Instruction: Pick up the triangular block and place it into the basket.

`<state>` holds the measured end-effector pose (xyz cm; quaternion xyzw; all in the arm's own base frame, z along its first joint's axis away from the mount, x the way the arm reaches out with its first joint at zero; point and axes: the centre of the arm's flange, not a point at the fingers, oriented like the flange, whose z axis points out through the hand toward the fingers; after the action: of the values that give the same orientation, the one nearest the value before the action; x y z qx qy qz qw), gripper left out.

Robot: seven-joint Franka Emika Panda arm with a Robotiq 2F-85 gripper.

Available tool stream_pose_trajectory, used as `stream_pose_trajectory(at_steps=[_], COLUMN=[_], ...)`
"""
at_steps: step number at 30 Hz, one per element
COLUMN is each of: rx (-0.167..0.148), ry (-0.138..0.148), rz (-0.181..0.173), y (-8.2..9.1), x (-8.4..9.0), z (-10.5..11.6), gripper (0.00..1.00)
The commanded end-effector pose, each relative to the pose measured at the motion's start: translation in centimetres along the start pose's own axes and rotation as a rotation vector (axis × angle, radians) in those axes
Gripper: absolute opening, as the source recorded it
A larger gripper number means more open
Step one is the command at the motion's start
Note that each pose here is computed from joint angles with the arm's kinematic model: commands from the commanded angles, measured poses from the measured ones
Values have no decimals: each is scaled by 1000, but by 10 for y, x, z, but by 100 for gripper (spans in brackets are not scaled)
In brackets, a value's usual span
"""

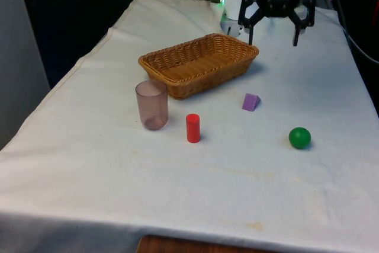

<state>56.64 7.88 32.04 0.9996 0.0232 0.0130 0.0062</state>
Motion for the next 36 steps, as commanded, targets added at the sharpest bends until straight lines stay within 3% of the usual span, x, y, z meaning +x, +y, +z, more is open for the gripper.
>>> stream_pose_trajectory(at_steps=[1,8,16,17,23,25,26,27,31,36], rx=[1,-3,-4,-6,2,3,-4,4,4,-5], ry=[6,-10,3,-8,19,24,13,29,42,40], rz=[8,29,74,65,95,94,89,95,91,90], y=[-3,-6,-8,-6,-9,-10,-9,-9,-9,-7], x=[0,-1,-6,-5,-15,-18,-17,-18,-22,-23], z=[4,21,47,43,66,71,69,73,86,94], gripper=[100,100,100,100,100,100,100,100,100,100])
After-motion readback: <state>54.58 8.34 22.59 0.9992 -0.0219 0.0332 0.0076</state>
